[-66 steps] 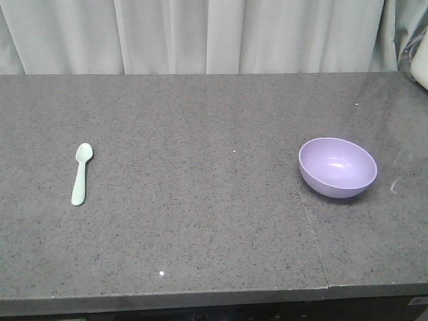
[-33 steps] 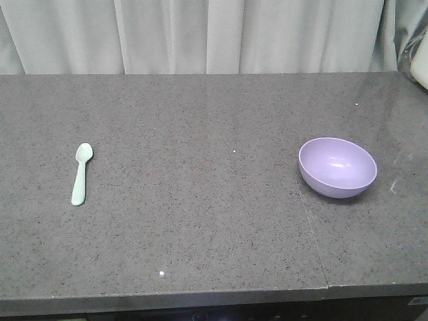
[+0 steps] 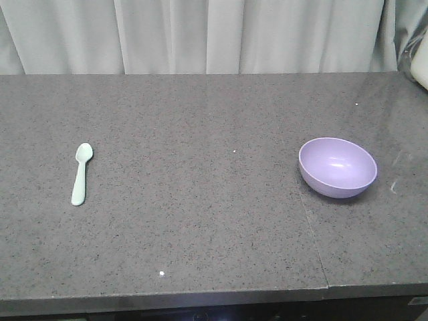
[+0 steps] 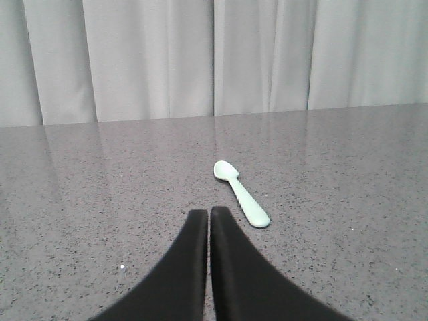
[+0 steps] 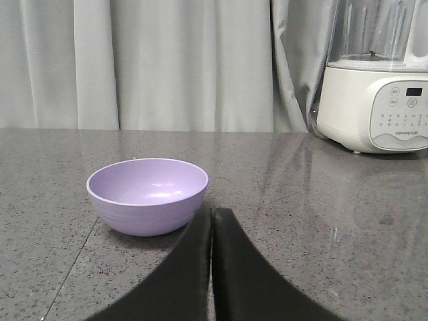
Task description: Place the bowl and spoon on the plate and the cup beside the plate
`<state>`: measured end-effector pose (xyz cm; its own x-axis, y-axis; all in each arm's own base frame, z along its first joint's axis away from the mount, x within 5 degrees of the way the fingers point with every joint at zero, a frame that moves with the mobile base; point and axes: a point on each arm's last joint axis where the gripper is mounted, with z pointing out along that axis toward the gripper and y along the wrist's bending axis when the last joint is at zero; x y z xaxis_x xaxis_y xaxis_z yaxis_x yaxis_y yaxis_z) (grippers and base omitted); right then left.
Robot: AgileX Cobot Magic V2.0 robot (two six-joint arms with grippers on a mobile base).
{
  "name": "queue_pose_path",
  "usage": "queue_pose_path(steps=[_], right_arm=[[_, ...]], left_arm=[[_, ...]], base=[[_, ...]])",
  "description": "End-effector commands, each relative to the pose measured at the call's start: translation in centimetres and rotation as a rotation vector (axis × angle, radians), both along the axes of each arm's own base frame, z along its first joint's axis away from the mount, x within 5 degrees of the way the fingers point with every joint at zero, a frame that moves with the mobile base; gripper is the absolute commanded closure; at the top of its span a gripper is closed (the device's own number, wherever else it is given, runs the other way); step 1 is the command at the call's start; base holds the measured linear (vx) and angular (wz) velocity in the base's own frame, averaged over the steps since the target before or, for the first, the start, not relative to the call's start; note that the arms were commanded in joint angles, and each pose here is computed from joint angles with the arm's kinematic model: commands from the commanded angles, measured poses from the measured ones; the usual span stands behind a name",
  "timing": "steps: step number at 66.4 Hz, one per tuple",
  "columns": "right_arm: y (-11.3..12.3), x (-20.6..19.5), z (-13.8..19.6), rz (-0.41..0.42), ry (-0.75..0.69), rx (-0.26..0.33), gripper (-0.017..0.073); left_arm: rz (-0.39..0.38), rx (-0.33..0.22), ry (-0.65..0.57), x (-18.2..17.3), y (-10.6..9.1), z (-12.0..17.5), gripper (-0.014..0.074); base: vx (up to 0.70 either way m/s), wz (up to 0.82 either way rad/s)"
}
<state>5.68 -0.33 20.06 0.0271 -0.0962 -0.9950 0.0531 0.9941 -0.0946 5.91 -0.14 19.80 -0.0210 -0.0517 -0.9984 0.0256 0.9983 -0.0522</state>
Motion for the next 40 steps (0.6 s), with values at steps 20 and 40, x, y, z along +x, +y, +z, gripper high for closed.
queue_pose_path(steps=[20,40], right_arm=[[0.2,-0.1,0.2,0.021,-0.069,-0.009,0.0561],[0.6,-0.3,1.5,0.069,-0.213,0.063,0.0561]], left_arm=[[-0.004,-0.018,-0.028,0.2,0.0,-0.5,0.0599],[-0.005,-0.020,-0.042,0.2,-0.1,-0.3,0.0599]], base=[[0.00,0.00],[0.00,0.00]])
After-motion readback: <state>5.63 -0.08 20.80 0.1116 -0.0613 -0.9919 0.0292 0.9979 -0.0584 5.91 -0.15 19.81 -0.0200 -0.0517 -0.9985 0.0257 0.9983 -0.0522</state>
